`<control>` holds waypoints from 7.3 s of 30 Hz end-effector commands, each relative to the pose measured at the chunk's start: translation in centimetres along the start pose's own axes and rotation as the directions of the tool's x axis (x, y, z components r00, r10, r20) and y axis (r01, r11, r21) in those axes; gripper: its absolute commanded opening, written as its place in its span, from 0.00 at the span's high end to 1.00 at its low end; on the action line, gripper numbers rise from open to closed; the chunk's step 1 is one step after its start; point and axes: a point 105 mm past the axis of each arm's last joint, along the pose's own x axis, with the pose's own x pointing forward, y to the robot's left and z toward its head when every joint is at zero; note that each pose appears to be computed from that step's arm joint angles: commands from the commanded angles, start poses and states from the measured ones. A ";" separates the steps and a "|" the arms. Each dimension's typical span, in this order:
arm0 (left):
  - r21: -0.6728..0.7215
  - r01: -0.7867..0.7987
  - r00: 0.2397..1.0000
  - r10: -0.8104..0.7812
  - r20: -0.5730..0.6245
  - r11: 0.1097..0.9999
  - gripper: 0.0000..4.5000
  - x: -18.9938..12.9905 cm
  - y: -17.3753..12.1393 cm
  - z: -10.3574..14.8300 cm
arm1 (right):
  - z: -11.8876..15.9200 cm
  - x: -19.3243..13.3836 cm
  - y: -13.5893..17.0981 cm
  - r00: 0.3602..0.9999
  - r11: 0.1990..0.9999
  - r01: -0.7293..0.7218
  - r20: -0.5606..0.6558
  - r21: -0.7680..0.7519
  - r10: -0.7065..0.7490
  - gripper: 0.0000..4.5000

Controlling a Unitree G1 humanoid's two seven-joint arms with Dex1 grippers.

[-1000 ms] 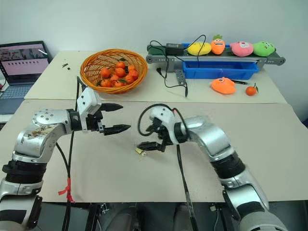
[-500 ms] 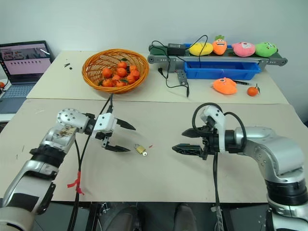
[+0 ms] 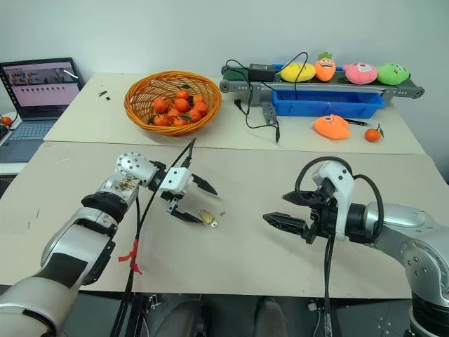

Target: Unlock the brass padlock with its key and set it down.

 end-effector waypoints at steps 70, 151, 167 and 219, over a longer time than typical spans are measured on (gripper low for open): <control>-0.080 -0.042 0.955 0.063 0.291 0.996 0.82 0.3 1.7 8.3 | 0.9 3.8 -1.0 0.987 0.556 0.147 0.081 -0.818 -0.141 0.00; -0.222 0.118 0.938 -0.035 0.346 0.968 0.82 0.3 3.4 9.5 | 4.0 4.5 3.8 0.966 0.135 0.234 0.246 -0.963 0.081 0.76; -0.203 0.124 0.939 -0.049 0.340 0.971 0.82 0.3 3.1 9.6 | 3.9 4.6 3.5 0.968 0.114 0.231 0.241 -0.966 0.077 0.59; -0.109 0.101 0.945 -0.061 0.322 0.989 0.82 0.5 3.5 10.5 | 4.3 4.9 2.2 0.976 0.439 0.180 0.216 -0.881 0.034 0.99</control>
